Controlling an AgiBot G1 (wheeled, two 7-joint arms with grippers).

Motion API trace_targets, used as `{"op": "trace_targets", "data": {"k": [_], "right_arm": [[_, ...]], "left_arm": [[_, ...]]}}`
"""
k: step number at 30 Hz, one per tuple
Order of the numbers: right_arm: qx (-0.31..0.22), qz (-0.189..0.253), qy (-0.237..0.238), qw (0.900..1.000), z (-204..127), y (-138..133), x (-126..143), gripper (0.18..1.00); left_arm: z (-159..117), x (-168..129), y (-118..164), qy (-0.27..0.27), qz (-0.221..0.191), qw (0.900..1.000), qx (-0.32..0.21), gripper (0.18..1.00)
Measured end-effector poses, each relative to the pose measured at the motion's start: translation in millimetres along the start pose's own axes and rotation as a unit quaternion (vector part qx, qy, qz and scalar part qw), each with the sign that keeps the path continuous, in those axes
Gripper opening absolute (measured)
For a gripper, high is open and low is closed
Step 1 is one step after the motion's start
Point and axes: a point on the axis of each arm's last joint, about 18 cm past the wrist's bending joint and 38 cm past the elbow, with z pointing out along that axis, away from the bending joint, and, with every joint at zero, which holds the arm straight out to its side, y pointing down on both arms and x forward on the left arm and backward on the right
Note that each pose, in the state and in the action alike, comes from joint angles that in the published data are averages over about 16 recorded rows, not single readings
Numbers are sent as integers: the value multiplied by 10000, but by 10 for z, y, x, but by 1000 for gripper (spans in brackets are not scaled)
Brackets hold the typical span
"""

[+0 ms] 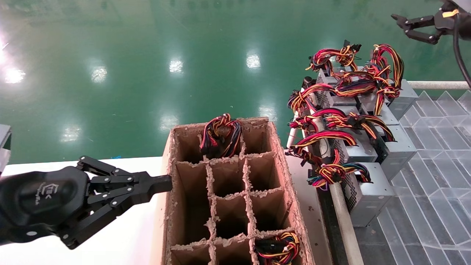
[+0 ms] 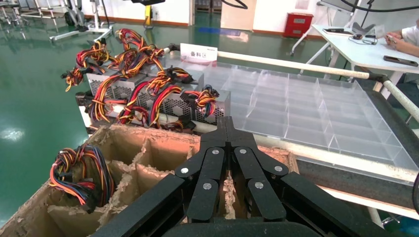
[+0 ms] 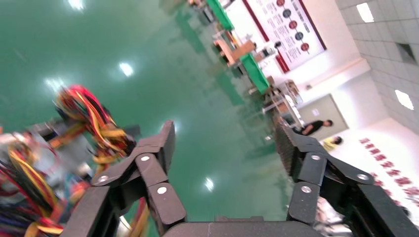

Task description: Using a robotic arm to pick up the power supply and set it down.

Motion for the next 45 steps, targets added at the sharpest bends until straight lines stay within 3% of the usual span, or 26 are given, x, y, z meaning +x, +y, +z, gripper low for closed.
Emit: {"op": "trace_targets", "data": {"k": [10, 17, 24, 35, 45], "right_arm": [[635, 604, -276, 9958, -110, -146, -227, 829], [1090, 1052, -631, 9864, -227, -288, -444, 927], [1513, 1494, -1108, 9708, -380, -457, -695, 979], [2063, 2164, -2075, 9314, -704, -761, -1140, 1000], [2394, 2732, -3140, 8772, -1097, -1059, -1575, 1000]], "left_arm": [[0, 0, 0, 0, 0, 10000, 0, 192], [0, 0, 0, 0, 0, 10000, 0, 202], [0, 0, 0, 0, 0, 10000, 0, 245], [0, 0, 0, 0, 0, 10000, 0, 403], [0, 0, 0, 0, 0, 10000, 0, 628]]}}
